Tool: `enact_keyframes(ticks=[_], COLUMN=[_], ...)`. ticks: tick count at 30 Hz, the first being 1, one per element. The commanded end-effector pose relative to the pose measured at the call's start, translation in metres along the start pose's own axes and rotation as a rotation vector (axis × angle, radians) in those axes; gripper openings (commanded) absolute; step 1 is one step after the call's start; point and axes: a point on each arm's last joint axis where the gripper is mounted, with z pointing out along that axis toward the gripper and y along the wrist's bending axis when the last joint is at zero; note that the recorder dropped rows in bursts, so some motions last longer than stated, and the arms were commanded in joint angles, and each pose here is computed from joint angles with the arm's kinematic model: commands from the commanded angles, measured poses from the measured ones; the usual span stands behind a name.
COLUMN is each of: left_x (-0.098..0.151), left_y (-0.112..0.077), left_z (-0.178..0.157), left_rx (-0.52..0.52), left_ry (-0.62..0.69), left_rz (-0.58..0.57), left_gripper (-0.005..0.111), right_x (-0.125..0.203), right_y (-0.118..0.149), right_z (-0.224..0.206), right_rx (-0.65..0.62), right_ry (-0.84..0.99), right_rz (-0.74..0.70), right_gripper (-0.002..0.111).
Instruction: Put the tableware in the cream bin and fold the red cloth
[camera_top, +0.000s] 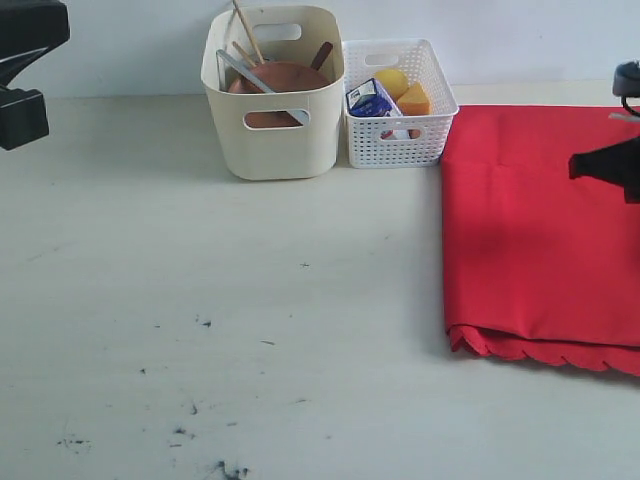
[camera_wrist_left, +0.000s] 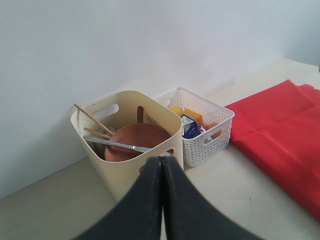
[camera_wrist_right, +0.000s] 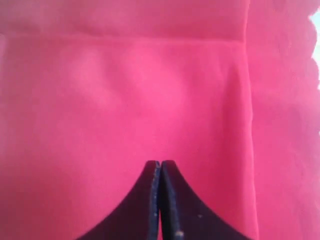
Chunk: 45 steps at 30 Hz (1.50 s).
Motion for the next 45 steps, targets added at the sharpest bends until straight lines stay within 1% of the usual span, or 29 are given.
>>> enact_keyframes(ticks=[1,4,8,11,14,16,18,19,22,24,27,29,32,34,35,37,41,45], left_x=[0.001,0.001,0.001,0.001,0.001,0.001,0.001,0.001,0.001,0.001,0.001,0.001,0.001,0.001,0.001,0.001,0.001,0.002], left_y=[0.001,0.001,0.001,0.001,0.001,0.001,0.0,0.0,0.0,0.0,0.0,0.0,0.0,0.0,0.0,0.001,0.001,0.001], left_z=[-0.001,-0.001,-0.001,-0.001,-0.001,-0.001,-0.001,-0.001,-0.001,-0.001,0.0,0.0,0.0,0.0,0.0,0.0,0.0,0.0], left_rx=[-0.003,-0.003,-0.003,-0.003,-0.003,-0.003,-0.003,-0.003,-0.003,-0.003,-0.002,-0.002,-0.002,-0.003,-0.003,-0.004,-0.004,-0.005], left_ry=[0.003,0.003,0.003,0.003,0.003,0.003,0.0,0.0,0.0,0.0,-0.002,-0.002,-0.002,0.002,0.005,0.008,0.008,0.013], left_rz=[-0.009,-0.009,-0.009,-0.009,-0.009,-0.009,-0.009,-0.009,-0.011,-0.013,-0.013,-0.013,-0.013,-0.013,-0.013,-0.015,-0.015,-0.015], left_gripper=[0.001,0.001,0.001,0.001,0.001,0.001,0.001,0.001,0.001,0.001,0.001,0.001,0.001,0.001,0.001,0.001,0.001,0.001], right_x=[0.02,0.024,0.019,0.008,-0.006,-0.019,-0.033,-0.047,-0.063,-0.069,-0.077,-0.077,-0.061,-0.043,-0.03,-0.015,-0.004,-0.003], right_y=[-0.004,0.002,0.008,0.011,0.012,0.013,0.012,0.01,0.004,-0.003,-0.01,-0.013,-0.015,-0.013,-0.009,-0.001,0.006,0.013], right_z=[0.025,0.042,0.06,0.075,0.086,0.092,0.094,0.091,0.083,0.071,0.036,0.011,-0.006,0.0,0.01,0.028,0.054,0.08], right_rx=[-0.007,-0.038,-0.078,-0.07,-0.058,-0.045,-0.027,0.002,0.057,0.115,0.146,0.131,0.118,0.093,0.056,-0.007,-0.049,-0.082], right_ry=[0.032,0.028,0.005,0.006,-0.017,-0.043,-0.065,-0.081,-0.082,-0.052,-0.083,-0.124,-0.13,-0.106,-0.095,-0.088,-0.057,-0.05], right_rz=[0.022,-0.026,-0.026,-0.036,-0.094,-0.133,-0.14,-0.131,-0.12,-0.096,-0.077,-0.052,-0.1,-0.117,-0.133,-0.15,-0.17,-0.179], right_gripper=[0.0,0.0,0.0,0.0,0.0,0.0,0.0,0.0,0.0,0.0,0.0,0.0,0.0,0.0,0.0,0.0,0.0,0.0])
